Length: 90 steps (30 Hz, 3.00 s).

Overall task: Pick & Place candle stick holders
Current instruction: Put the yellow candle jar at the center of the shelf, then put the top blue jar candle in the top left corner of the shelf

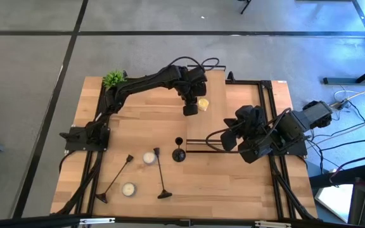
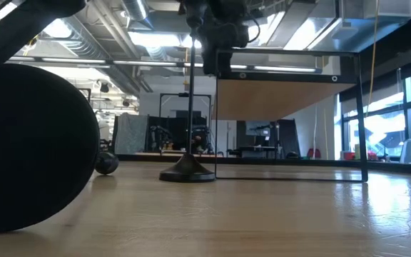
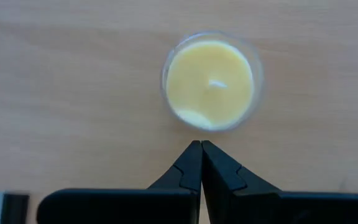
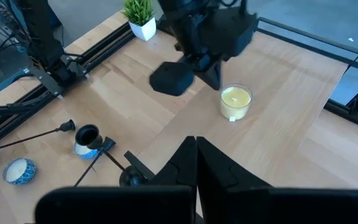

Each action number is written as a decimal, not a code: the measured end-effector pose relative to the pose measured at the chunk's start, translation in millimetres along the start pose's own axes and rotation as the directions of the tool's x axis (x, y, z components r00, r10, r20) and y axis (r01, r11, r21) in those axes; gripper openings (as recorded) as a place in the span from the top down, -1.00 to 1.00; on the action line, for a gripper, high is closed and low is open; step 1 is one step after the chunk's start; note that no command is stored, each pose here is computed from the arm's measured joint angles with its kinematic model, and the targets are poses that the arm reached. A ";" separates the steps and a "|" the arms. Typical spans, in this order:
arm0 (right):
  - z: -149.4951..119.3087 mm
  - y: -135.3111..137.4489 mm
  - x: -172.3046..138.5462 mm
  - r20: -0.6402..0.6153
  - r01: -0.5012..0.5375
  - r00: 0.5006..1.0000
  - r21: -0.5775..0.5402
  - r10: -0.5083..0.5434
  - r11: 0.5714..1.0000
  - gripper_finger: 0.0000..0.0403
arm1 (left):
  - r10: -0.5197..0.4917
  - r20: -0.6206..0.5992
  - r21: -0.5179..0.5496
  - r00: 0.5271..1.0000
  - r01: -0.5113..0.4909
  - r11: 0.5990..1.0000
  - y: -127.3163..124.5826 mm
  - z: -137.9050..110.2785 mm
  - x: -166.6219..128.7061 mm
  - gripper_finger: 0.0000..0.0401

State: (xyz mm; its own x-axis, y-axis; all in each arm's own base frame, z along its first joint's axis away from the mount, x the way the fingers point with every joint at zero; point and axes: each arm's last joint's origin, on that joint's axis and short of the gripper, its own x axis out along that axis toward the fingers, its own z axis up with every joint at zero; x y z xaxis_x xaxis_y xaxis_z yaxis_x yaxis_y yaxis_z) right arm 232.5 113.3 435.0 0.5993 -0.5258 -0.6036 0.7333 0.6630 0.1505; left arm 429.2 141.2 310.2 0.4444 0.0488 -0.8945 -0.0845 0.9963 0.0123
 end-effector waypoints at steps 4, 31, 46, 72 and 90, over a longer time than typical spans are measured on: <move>0.1 -0.1 -0.1 0.003 0.001 1.000 -0.002 -0.001 1.000 1.00 | -0.040 0.015 -0.009 0.999 0.040 0.999 1.4 0.7 2.3 0.99; 0.7 -0.3 0.1 0.017 0.006 1.000 -0.013 -0.005 1.000 1.00 | -0.038 -0.051 -0.034 0.998 0.037 0.999 0.4 -3.7 -0.2 0.99; 2.8 6.0 0.7 -0.033 -0.072 0.997 -0.177 0.067 0.982 1.00 | -0.010 0.047 -0.225 0.999 0.020 0.974 -18.9 -25.5 -123.1 0.99; 25.4 -10.1 -32.0 0.010 -0.269 0.952 -0.443 0.305 0.855 1.00 | 0.100 0.005 -0.517 0.995 -0.083 0.852 -163.8 -48.3 -159.0 0.99; 24.7 -12.0 -32.8 0.007 -0.264 0.955 -0.443 0.298 0.857 1.00 | 0.052 -0.222 -0.564 0.974 -0.172 0.808 -264.5 -101.4 -116.5 0.99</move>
State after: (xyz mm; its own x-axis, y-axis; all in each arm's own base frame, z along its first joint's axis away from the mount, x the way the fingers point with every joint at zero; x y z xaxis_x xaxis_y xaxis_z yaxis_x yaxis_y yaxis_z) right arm 212.0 109.4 472.3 0.7927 -0.3084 -0.5259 0.3278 0.9429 -0.0589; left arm 309.4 -135.1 365.8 0.2306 0.0839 -0.9694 -0.6478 0.7567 -0.0885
